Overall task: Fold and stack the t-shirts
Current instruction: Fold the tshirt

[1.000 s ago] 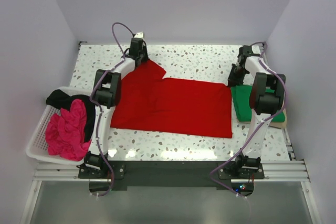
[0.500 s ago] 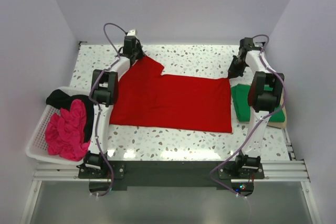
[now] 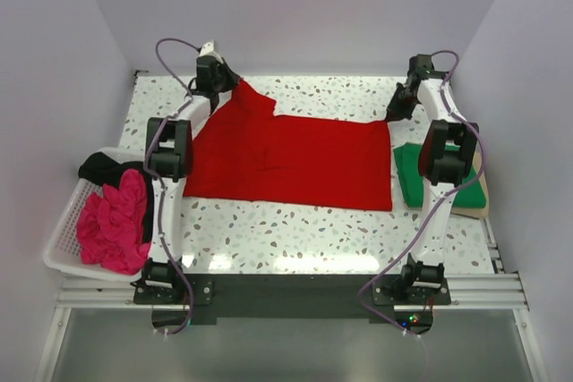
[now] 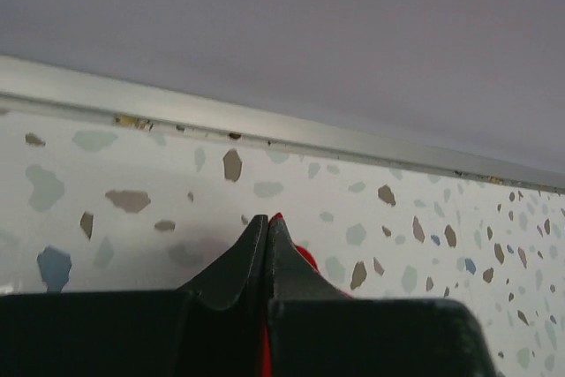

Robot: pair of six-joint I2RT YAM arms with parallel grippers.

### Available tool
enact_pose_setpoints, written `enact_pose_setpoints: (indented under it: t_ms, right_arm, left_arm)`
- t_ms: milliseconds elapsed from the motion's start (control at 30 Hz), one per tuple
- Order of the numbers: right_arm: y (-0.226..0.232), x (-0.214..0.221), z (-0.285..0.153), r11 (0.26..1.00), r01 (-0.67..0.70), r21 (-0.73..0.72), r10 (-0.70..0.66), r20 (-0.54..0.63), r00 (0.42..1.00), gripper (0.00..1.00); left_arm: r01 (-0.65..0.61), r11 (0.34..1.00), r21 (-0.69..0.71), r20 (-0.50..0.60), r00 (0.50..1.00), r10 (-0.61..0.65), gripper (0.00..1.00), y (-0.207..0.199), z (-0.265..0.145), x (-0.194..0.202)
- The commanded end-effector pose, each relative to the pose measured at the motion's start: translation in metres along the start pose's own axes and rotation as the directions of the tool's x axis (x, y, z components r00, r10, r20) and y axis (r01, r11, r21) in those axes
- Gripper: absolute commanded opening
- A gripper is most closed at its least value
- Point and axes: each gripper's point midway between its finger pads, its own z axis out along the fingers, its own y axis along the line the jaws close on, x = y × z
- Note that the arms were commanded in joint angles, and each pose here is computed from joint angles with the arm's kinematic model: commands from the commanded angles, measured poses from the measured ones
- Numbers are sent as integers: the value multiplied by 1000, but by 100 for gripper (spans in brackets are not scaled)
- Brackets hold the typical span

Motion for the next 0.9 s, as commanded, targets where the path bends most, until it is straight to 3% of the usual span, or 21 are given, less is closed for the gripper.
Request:
enact_pose_setpoints:
  t_ms: [0, 33, 100, 167, 200, 233, 300, 333, 567, 867]
  right_arm:
    - [21, -9, -30, 997, 6, -80, -3, 38, 999, 0]
    - [22, -8, -33, 996, 12, -89, -9, 43, 999, 0]
    - [23, -4, -44, 995, 21, -97, -17, 45, 999, 0]
    - [22, 0, -51, 994, 38, -101, -34, 41, 999, 0]
    - [19, 9, -50, 995, 38, -96, -36, 21, 999, 0]
    - [20, 8, -61, 993, 52, -106, -49, 35, 998, 0]
    - [17, 18, -64, 993, 60, -106, -58, 20, 998, 0]
    - [18, 18, -73, 991, 71, -110, -67, 34, 997, 0]
    - [9, 46, -88, 990, 87, -111, -88, -2, 996, 0]
    - [-2, 75, -103, 987, 118, -111, -122, -33, 992, 0]
  left_arm:
    - [-13, 996, 85, 87, 996, 6, 0, -25, -38, -48]
    - [-34, 993, 111, 120, 993, 20, 0, -40, -55, -68]
    - [-51, 994, 96, 64, 997, 45, 0, -32, -70, -46]
    - [-67, 992, 105, 89, 994, 58, 0, -43, -96, -61]
    - [-65, 994, 83, 52, 997, 61, 0, -33, -105, -42]
    - [-73, 993, 95, 87, 994, 65, 0, -44, -121, -59]
    - [-72, 994, 76, 63, 996, 68, 0, -38, -138, -45]
    - [-80, 993, 87, 90, 993, 72, 0, -46, -151, -57]
    - [-104, 993, 63, 15, 995, 103, 0, -37, -198, -27]
    - [-148, 989, -20, 25, 989, 148, 0, -29, -260, -28]
